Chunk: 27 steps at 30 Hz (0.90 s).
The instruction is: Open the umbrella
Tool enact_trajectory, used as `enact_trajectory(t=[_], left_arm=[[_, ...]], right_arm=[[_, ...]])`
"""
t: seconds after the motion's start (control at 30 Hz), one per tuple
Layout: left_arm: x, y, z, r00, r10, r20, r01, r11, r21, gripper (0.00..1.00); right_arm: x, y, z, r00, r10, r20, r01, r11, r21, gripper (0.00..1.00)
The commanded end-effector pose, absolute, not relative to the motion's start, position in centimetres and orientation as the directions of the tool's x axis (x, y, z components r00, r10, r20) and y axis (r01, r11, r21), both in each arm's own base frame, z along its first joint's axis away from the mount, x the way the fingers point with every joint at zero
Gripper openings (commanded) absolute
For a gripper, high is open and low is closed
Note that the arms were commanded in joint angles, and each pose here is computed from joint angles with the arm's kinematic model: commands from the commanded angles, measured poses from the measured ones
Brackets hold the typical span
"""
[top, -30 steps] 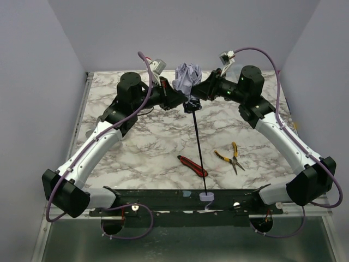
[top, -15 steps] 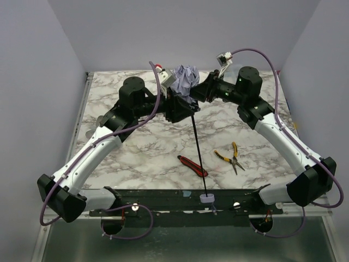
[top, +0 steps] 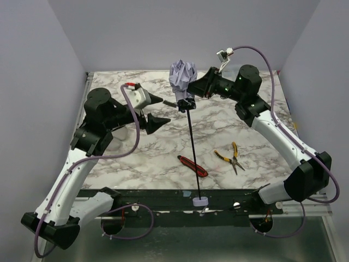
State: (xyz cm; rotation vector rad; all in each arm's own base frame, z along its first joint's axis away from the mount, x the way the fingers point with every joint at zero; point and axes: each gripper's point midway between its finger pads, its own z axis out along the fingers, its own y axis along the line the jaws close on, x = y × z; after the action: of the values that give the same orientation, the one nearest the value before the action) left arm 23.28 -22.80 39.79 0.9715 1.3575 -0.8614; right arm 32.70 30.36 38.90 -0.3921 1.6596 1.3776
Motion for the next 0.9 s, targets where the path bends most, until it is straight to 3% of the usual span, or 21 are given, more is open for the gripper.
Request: enact_trajectory(t=[0.0, 0.07, 0.13, 0.27, 0.37, 0.47, 0.6, 0.67, 0.87], left_arm=[[20.7, -23.6, 37.0, 0.418, 0.238, -0.877, 0.865, 0.189, 0.464, 0.76], [20.9, -24.1, 36.9, 0.464, 0.265, -0.845, 0.830, 0.203, 0.519, 0.75], [21.5, -24.4, 37.9, 0.405, 0.232, -0.884, 0.847, 0.270, 0.458, 0.71], [24.2, -23.6, 39.5, 0.080, 0.068, -0.995, 0.860, 0.499, 0.103, 0.65], [24.1, -23.5, 39.6, -0.214, -0.118, -0.970, 0.859, 0.450, -0.245, 0.76], [23.3, -24.7, 39.7, -0.359, -0.170, -0.918, 0.849, 0.350, -0.396, 0.84], [22.9, -25.7, 41.3, -0.424, -0.230, -0.876, 0.847, 0.242, -0.473, 0.91], [23.7, -26.0, 41.1, -0.450, -0.242, -0.860, 0.826, 0.254, -0.503, 0.93], [26.5, -26.2, 40.2, -0.478, -0.268, -0.837, 0.769, 0.334, -0.546, 0.83]], right_arm=[[31.2, 31.6, 42.3, -0.610, 0.323, -0.723, -0.735, 0.109, 0.669, 0.00], [30.7, 32.0, 42.3, -0.642, 0.304, -0.704, -0.727, 0.052, 0.685, 0.00], [30.3, 32.1, 42.3, -0.647, 0.286, -0.707, -0.732, 0.026, 0.680, 0.00], [28.8, 32.0, 42.4, -0.629, 0.248, -0.737, -0.764, -0.021, 0.645, 0.00], [28.0, 31.7, 42.4, -0.609, 0.238, -0.756, -0.782, -0.026, 0.622, 0.00], [27.3, 31.6, 42.3, -0.595, 0.216, -0.774, -0.798, -0.044, 0.601, 0.00], [27.2, 31.6, 41.9, -0.585, 0.198, -0.786, -0.807, -0.042, 0.590, 0.00], [27.0, 31.6, 42.0, -0.584, 0.195, -0.788, -0.808, -0.051, 0.586, 0.00], [26.1, 31.7, 42.3, -0.569, 0.184, -0.801, -0.821, -0.083, 0.564, 0.00]])
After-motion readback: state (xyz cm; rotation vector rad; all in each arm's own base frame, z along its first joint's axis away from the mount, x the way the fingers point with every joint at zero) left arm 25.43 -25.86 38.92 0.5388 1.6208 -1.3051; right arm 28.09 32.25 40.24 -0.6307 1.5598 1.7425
